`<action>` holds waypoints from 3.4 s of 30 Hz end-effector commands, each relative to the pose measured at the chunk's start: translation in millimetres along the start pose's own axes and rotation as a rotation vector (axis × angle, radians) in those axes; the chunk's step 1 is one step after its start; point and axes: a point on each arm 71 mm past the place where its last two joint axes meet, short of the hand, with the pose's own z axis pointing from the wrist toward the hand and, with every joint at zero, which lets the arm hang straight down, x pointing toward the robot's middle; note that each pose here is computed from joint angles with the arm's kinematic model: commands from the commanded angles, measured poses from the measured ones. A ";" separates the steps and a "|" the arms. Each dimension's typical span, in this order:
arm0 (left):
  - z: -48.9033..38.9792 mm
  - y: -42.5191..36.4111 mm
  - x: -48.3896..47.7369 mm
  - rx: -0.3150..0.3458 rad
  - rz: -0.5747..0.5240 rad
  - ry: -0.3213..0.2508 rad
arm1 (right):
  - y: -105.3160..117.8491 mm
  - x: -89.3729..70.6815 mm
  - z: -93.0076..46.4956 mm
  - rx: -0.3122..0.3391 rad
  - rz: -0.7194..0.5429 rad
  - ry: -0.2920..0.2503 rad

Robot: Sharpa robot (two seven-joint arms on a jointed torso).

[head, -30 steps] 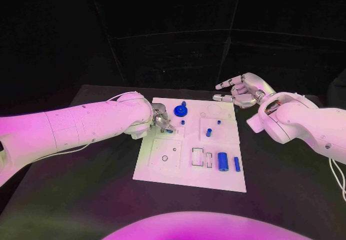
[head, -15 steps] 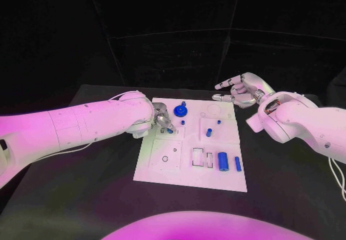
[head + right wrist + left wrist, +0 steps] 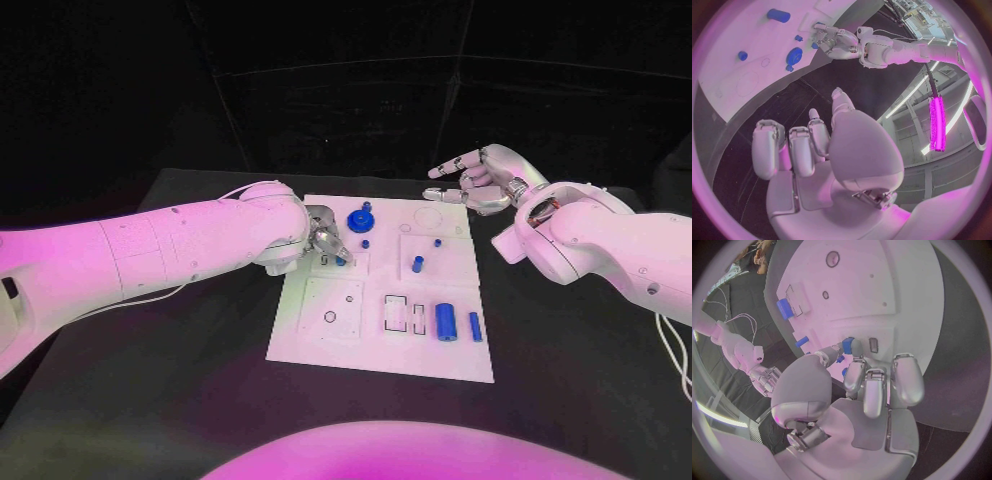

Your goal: Assemble the parts on the task board

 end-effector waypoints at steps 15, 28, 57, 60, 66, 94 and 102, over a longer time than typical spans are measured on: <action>2.0 -0.6 0.8 -0.010 0.010 0.012 | 1.6 0.7 1.3 -0.006 0.002 0.008; -1.8 5.5 -3.8 -0.014 -0.006 -0.011 | 0.6 -0.1 1.7 -0.005 0.001 0.005; -7.1 19.7 -102.9 -0.089 -0.012 -0.034 | 0.1 2.7 6.7 -0.004 0.004 0.013; -0.8 24.2 -102.6 -0.120 0.005 -0.033 | 0.6 3.2 6.9 -0.006 0.004 0.014; 8.8 29.2 -99.5 -0.147 0.013 -0.033 | 0.8 3.2 6.9 -0.009 0.004 0.013; 27.3 25.1 -85.2 -0.143 0.019 0.008 | 2.6 6.5 10.3 -0.014 0.006 0.018; 29.5 26.5 -82.6 -0.153 0.022 0.023 | 2.5 6.6 10.8 -0.014 0.005 0.018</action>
